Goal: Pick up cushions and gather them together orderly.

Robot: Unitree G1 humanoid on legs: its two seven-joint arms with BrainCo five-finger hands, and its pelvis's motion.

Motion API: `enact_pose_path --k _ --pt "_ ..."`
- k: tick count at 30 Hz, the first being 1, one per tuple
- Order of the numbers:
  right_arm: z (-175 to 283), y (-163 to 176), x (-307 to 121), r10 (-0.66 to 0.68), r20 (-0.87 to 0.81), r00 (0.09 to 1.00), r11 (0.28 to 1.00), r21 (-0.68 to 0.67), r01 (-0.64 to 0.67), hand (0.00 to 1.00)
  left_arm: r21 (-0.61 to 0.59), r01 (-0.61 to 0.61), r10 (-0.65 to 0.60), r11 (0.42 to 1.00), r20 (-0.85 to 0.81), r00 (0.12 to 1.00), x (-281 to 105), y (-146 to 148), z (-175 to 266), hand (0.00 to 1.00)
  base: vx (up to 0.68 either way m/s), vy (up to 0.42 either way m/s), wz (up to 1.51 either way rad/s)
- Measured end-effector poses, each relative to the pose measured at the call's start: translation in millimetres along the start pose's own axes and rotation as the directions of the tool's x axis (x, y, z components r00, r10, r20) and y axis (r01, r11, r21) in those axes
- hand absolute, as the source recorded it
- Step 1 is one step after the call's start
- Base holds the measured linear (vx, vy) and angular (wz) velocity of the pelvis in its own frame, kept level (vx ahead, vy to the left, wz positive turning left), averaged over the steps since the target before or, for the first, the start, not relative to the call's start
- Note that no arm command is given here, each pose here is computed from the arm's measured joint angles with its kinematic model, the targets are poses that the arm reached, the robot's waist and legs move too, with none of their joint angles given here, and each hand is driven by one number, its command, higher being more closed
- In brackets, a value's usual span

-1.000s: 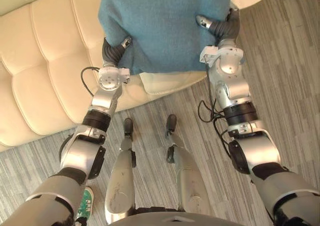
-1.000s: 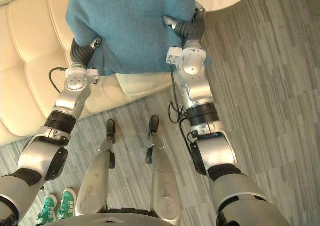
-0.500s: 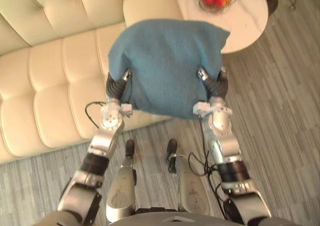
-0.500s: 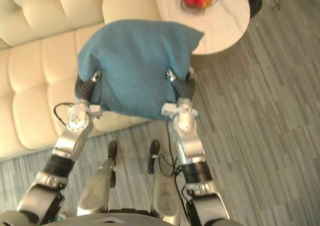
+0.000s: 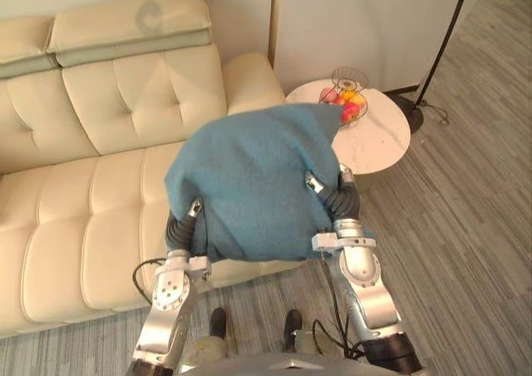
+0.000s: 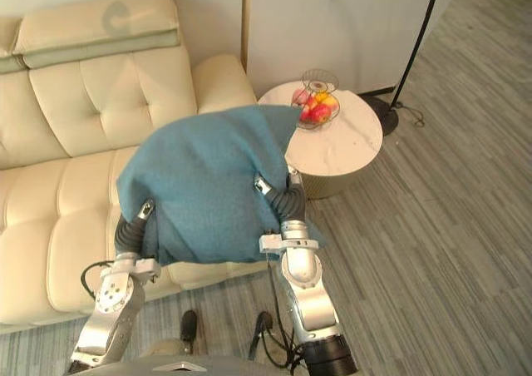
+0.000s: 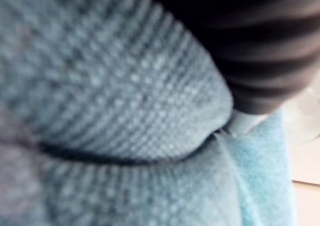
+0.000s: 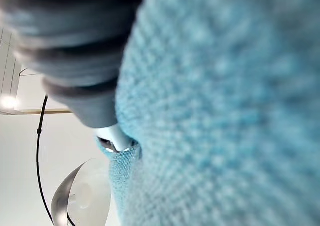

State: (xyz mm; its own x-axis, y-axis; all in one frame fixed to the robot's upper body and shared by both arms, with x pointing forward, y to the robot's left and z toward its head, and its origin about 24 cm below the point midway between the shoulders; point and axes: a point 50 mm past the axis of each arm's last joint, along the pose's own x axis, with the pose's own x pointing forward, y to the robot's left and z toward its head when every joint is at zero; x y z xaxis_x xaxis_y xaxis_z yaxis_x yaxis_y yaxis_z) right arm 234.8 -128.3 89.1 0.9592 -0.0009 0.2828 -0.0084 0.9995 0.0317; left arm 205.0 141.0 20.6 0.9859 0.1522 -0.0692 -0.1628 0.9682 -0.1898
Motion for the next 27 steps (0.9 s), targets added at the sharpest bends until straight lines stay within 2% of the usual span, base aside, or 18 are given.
enact_pose_path --k 6,10,15,23,27 --pt "-9 -2 -7 0.007 -0.045 0.999 1.000 -0.014 -0.007 1.00 -0.014 -0.002 0.001 1.000 -0.040 0.999 -8 4 -8 1.00 -0.06 0.026 0.19" --pt "-10 -15 5 -0.052 -0.026 0.998 0.995 -0.088 0.049 1.00 -0.049 0.023 -0.023 0.999 -0.009 1.000 1 -8 -2 1.00 -0.12 0.109 0.68" --pt "-19 -33 7 -0.133 -0.061 0.989 0.983 -0.138 0.123 1.00 -0.057 0.070 -0.073 0.996 -0.044 0.996 6 -24 -11 1.00 -0.06 0.345 0.64" --pt "-39 -17 4 -0.121 -0.151 0.981 0.990 -0.095 0.108 1.00 0.024 0.048 -0.046 0.999 -0.070 0.997 7 -3 -17 1.00 0.01 0.354 0.02" --pt "-45 -15 2 -0.119 -0.184 0.976 0.991 -0.089 0.105 1.00 0.048 0.050 -0.045 0.998 -0.093 0.995 7 1 -21 1.00 0.11 0.141 0.11"
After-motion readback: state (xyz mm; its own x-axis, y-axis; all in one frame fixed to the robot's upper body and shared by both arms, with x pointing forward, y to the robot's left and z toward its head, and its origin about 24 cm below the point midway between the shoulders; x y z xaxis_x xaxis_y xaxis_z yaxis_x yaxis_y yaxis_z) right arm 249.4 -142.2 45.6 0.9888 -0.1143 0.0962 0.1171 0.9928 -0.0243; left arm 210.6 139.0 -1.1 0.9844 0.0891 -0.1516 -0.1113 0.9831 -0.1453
